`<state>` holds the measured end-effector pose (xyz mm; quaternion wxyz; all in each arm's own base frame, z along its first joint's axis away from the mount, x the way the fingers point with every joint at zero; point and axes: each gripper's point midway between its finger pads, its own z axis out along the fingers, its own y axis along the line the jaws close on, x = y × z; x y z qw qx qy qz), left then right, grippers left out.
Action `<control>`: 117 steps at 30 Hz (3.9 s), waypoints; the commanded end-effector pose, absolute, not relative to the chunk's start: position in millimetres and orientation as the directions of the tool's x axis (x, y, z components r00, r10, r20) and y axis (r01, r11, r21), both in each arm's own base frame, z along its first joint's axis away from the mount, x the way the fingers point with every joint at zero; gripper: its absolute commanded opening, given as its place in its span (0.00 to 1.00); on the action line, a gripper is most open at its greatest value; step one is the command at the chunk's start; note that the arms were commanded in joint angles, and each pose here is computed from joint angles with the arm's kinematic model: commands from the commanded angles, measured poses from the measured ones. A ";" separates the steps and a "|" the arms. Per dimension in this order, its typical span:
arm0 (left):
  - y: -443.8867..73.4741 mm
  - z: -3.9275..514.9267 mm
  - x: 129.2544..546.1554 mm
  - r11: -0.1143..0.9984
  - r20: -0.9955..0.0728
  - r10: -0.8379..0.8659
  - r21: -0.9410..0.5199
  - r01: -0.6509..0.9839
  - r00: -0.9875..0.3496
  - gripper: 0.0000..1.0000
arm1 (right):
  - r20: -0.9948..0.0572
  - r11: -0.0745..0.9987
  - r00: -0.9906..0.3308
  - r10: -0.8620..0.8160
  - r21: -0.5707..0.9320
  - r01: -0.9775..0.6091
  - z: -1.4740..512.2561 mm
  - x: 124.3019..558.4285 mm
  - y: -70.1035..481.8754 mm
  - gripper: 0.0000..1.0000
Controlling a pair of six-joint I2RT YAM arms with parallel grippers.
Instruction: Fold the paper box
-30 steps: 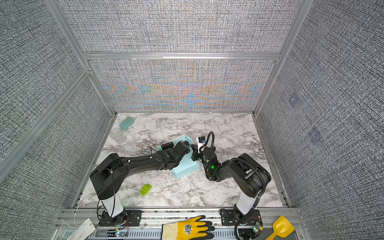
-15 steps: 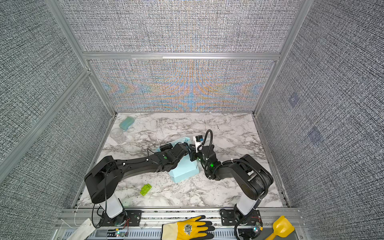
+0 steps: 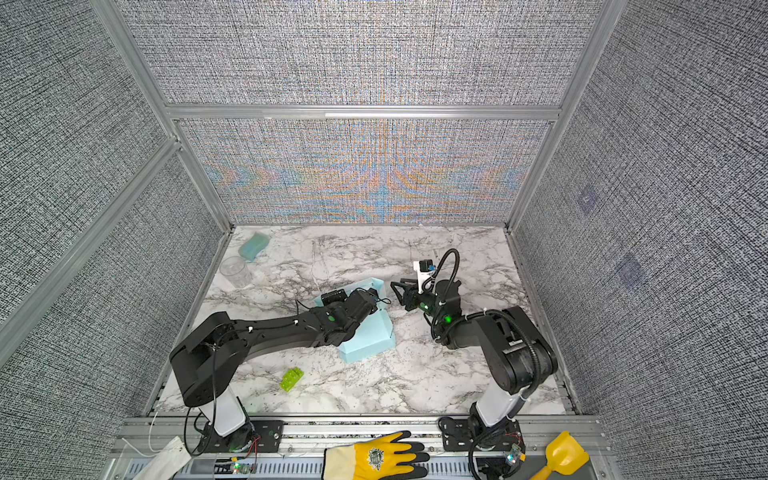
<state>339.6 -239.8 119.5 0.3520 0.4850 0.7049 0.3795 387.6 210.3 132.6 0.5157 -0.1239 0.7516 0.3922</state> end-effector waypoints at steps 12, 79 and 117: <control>-243.1 125.4 343.1 0.226 -0.127 0.955 0.898 0.377 -0.269 0.00 | -0.846 0.491 -0.515 0.140 0.511 -0.706 99.2 373.5 240.6 0.49; -248.3 122.9 347.6 0.269 -0.160 0.948 0.863 0.428 -0.274 0.00 | -0.954 0.684 -0.295 -0.047 0.185 -0.706 112.4 388.3 266.5 0.47; -246.7 99.9 355.6 0.260 -0.113 0.941 0.845 0.468 -0.319 0.00 | -0.935 0.703 -0.344 0.082 0.299 -0.645 108.7 389.1 218.2 0.64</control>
